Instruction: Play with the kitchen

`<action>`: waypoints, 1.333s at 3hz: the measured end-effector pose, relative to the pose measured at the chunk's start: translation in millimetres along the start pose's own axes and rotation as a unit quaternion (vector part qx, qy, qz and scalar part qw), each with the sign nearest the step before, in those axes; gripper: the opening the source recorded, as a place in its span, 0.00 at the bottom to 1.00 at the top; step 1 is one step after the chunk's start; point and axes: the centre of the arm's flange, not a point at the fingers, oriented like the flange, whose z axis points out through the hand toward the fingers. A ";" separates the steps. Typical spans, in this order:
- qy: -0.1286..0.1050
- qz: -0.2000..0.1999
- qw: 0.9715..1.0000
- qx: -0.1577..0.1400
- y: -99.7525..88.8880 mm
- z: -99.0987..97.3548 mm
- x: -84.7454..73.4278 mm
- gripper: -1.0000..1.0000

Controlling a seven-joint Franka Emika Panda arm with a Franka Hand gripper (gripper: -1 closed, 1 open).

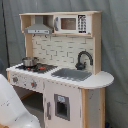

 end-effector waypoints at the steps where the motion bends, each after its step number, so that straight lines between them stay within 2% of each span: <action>1: -0.018 -0.033 0.999 0.011 25.6 3.1 -0.8 1.00; 3: -0.056 -0.086 0.994 0.043 73.0 20.5 -4.8 1.00; 4: -0.080 -0.117 0.987 0.072 96.5 35.7 -12.4 1.00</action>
